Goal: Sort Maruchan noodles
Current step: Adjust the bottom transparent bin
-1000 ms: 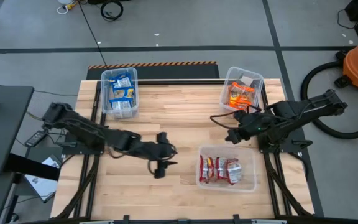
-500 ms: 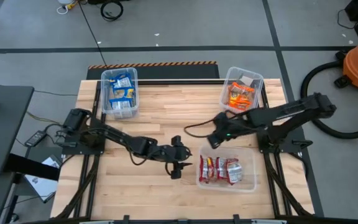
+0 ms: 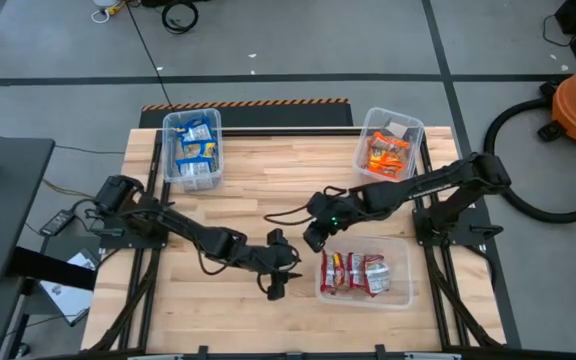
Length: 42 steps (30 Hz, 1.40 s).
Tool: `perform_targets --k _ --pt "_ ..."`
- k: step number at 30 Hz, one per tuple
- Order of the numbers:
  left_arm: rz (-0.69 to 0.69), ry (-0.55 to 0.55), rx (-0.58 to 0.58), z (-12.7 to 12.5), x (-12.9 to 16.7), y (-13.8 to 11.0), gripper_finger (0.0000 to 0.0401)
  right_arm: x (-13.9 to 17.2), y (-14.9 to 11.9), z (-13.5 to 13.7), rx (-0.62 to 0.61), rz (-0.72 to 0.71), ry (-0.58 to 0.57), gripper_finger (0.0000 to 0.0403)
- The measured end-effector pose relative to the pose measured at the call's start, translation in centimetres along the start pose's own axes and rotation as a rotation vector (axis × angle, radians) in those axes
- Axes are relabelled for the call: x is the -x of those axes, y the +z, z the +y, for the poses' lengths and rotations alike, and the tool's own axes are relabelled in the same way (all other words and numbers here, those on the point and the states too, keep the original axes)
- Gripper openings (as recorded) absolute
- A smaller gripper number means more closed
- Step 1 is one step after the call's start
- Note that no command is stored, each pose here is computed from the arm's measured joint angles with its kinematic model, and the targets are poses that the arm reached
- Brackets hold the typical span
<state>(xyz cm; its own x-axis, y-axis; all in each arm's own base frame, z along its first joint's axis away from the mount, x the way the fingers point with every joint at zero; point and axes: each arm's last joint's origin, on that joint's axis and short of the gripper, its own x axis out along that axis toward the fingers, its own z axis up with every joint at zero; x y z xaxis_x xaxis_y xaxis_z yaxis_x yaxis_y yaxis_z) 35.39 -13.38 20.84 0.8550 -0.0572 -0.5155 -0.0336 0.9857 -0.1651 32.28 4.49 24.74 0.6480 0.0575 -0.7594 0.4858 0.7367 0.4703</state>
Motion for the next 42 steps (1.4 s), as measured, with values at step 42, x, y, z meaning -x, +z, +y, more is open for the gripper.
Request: perform_targets --k 42 --pt "-0.006 -0.029 -0.016 0.5 11.3 4.1 0.0196 7.0 -7.5 3.0 -0.166 0.509 -0.206 0.0114"
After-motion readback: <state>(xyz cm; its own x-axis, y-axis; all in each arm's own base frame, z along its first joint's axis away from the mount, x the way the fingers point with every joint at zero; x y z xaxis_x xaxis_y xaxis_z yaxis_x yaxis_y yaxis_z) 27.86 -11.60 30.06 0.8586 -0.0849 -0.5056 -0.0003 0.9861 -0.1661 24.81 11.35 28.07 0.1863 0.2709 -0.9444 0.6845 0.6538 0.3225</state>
